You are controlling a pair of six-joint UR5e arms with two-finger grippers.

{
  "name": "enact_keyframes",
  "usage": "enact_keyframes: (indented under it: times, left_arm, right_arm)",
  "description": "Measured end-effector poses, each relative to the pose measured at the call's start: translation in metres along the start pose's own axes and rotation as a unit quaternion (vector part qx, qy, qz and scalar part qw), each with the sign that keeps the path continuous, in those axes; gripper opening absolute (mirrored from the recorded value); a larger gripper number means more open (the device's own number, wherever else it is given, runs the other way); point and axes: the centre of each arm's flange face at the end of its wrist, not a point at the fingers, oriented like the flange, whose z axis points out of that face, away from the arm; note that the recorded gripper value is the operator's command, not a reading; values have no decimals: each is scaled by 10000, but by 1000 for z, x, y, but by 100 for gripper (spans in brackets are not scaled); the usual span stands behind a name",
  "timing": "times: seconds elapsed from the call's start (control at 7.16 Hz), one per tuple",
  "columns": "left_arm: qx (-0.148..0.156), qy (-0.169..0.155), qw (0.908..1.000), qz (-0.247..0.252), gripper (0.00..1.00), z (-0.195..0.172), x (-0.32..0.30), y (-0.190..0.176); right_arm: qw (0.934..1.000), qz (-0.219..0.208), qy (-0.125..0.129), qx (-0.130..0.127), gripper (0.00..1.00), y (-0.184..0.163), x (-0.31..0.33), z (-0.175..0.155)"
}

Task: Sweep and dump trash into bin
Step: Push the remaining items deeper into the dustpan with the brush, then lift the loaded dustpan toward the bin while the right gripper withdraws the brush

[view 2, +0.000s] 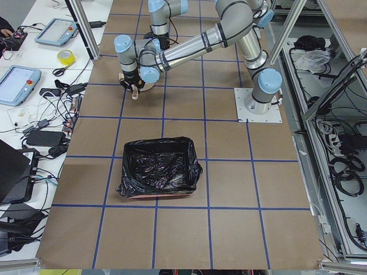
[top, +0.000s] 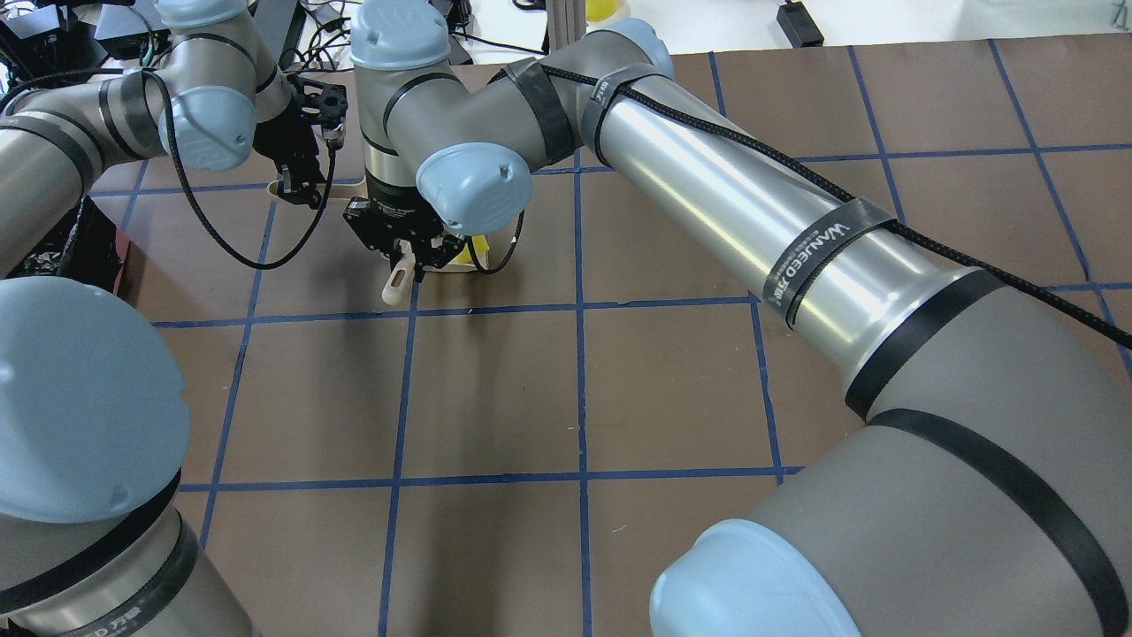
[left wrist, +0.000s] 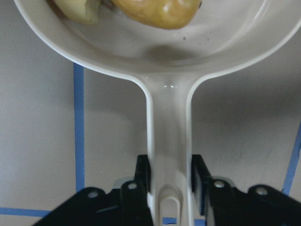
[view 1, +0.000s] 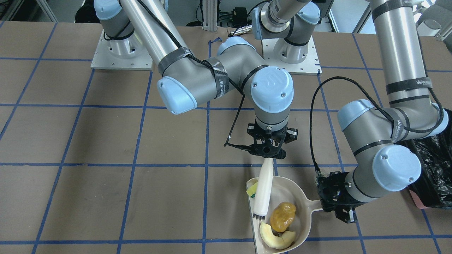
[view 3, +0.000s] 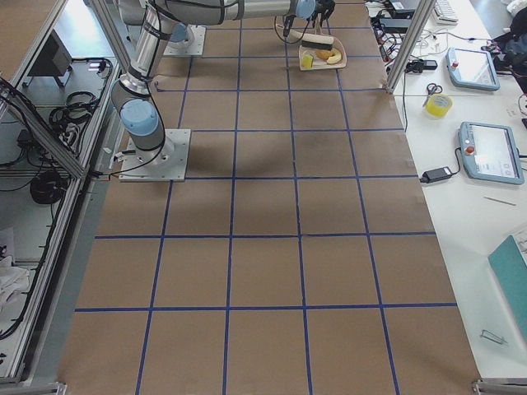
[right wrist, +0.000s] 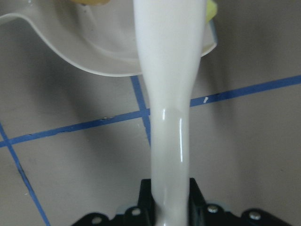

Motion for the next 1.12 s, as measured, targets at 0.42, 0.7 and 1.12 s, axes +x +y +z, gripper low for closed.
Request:
enact_keyframes:
  times: [0.42, 0.7, 1.12]
  left_arm:
    - [0, 9, 10000, 0, 0, 1, 0, 0]
    - [-1, 11, 10000, 0, 0, 1, 0, 0]
    - [56, 8, 10000, -17, 0, 2, 0, 2]
  right_arm:
    - [9987, 64, 479, -130, 0, -21, 63, -37]
    - [9959, -299, 852, -90, 0, -35, 122, -48]
    - [9890, -697, 1300, -34, 0, -57, 188, -59]
